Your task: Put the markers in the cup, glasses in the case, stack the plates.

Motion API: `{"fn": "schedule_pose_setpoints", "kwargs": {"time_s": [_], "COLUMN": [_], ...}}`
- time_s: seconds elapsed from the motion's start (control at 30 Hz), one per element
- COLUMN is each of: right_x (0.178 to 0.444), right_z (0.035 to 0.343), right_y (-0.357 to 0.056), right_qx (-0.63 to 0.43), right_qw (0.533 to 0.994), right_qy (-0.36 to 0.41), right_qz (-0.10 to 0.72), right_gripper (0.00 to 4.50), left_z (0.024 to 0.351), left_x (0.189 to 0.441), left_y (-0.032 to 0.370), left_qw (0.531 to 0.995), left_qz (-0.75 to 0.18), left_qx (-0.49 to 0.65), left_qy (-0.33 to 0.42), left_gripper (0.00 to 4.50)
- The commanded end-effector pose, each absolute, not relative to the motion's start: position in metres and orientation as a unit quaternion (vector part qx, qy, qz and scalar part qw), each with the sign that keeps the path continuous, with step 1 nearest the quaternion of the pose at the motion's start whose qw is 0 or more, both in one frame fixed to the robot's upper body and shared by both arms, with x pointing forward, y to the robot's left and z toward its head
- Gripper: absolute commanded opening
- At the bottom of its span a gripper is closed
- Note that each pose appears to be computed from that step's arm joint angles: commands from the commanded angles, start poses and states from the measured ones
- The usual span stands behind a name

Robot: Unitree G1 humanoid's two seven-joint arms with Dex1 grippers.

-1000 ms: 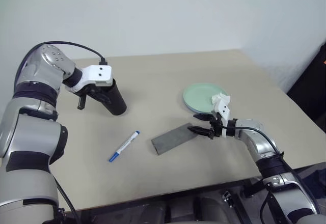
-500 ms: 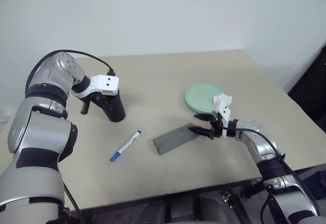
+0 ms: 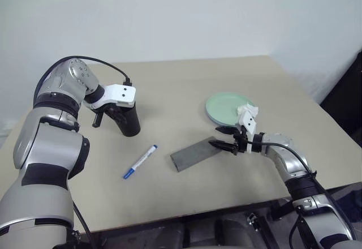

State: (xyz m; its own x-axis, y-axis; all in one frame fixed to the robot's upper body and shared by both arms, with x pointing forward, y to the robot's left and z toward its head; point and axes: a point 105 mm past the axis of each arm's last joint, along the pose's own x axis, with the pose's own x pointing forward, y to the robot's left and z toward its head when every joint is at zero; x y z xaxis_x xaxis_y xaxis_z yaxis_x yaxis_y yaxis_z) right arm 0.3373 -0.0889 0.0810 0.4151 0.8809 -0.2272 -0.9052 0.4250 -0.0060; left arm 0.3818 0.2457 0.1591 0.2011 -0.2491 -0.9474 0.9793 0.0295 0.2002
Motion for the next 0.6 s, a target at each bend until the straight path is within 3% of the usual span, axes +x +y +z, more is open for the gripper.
{"fn": "schedule_pose_setpoints", "kwargs": {"time_s": [0.03,0.17,0.43,0.6], "right_x": [0.341,0.341,0.341,0.341], "right_z": [0.099,0.099,0.099,0.099], "right_y": [-0.091,-0.091,-0.090,-0.090], "right_qx": [-0.068,-0.068,-0.068,-0.069], "right_qw": [0.843,0.843,0.842,0.841], "right_qy": [0.064,0.065,0.066,0.067], "right_qz": [0.529,0.530,0.531,0.532], "right_gripper": [3.39,3.39,3.39,3.39], "left_z": [0.175,0.175,0.189,0.222], "left_x": [0.386,0.387,0.390,0.395], "left_y": [0.239,0.239,0.231,0.219], "left_qw": [0.616,0.619,0.637,0.669], "left_qz": [-0.504,-0.502,-0.507,-0.507], "left_qx": [0.487,0.488,0.479,0.470], "left_qy": [0.359,0.356,0.329,0.275], "left_gripper": [0.62,1.94,1.94,1.94]}}
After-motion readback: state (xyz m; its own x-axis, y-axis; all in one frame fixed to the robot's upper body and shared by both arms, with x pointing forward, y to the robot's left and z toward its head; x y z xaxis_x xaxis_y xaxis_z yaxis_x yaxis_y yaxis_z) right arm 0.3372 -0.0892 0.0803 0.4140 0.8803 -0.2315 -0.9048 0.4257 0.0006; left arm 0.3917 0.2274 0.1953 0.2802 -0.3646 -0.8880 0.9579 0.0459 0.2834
